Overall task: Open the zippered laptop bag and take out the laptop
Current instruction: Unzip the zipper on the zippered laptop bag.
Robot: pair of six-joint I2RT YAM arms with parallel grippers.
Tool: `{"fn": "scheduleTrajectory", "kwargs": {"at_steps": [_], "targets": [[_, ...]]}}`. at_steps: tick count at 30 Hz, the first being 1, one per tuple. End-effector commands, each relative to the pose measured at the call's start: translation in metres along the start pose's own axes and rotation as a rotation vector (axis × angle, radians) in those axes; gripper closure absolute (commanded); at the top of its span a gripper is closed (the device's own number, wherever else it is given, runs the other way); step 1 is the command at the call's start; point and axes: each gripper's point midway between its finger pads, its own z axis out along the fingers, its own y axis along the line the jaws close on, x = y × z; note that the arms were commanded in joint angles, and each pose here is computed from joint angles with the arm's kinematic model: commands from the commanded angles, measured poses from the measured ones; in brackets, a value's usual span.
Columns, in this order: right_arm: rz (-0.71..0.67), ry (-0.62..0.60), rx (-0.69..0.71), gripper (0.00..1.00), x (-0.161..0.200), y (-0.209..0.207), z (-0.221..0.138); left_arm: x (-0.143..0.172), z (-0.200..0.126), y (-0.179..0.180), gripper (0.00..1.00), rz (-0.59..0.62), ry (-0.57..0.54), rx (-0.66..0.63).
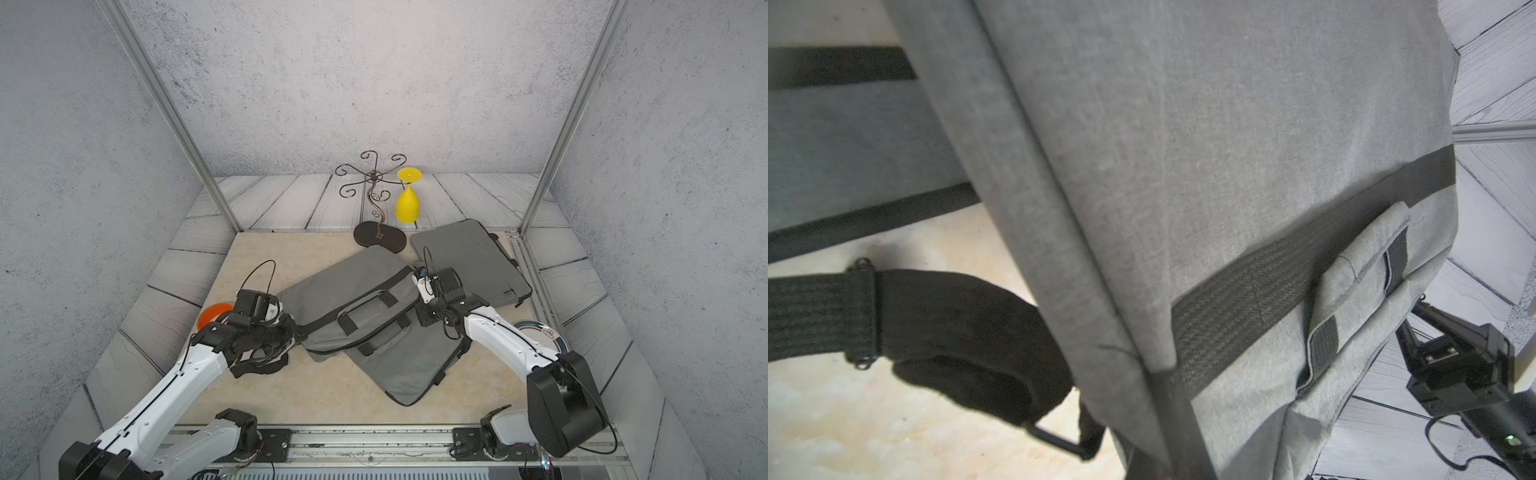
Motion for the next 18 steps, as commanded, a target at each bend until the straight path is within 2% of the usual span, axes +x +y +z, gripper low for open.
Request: {"fn": "scheduleTrajectory", "kwargs": {"at_steps": [1, 8, 14, 16, 18], "targets": [[0.022, 0.011, 0.082, 0.99, -0.007, -0.032, 0.005, -0.009, -0.011, 0.014, 1.0, 0.016, -0.051, -0.063], [0.036, 0.033, 0.122, 0.99, -0.016, -0.06, 0.019, -0.013, -0.007, 0.019, 1.0, 0.025, -0.036, -0.074], [0.038, 0.052, 0.096, 0.97, -0.019, -0.061, 0.024, -0.012, 0.003, 0.017, 1.0, 0.041, 0.002, -0.049], [0.042, 0.05, 0.079, 0.93, -0.02, -0.057, 0.021, -0.011, 0.005, 0.013, 1.0, 0.046, 0.019, -0.03], [0.07, 0.048, 0.056, 0.85, -0.019, -0.052, 0.016, -0.01, 0.006, 0.011, 1.0, 0.052, 0.03, -0.02]]}}
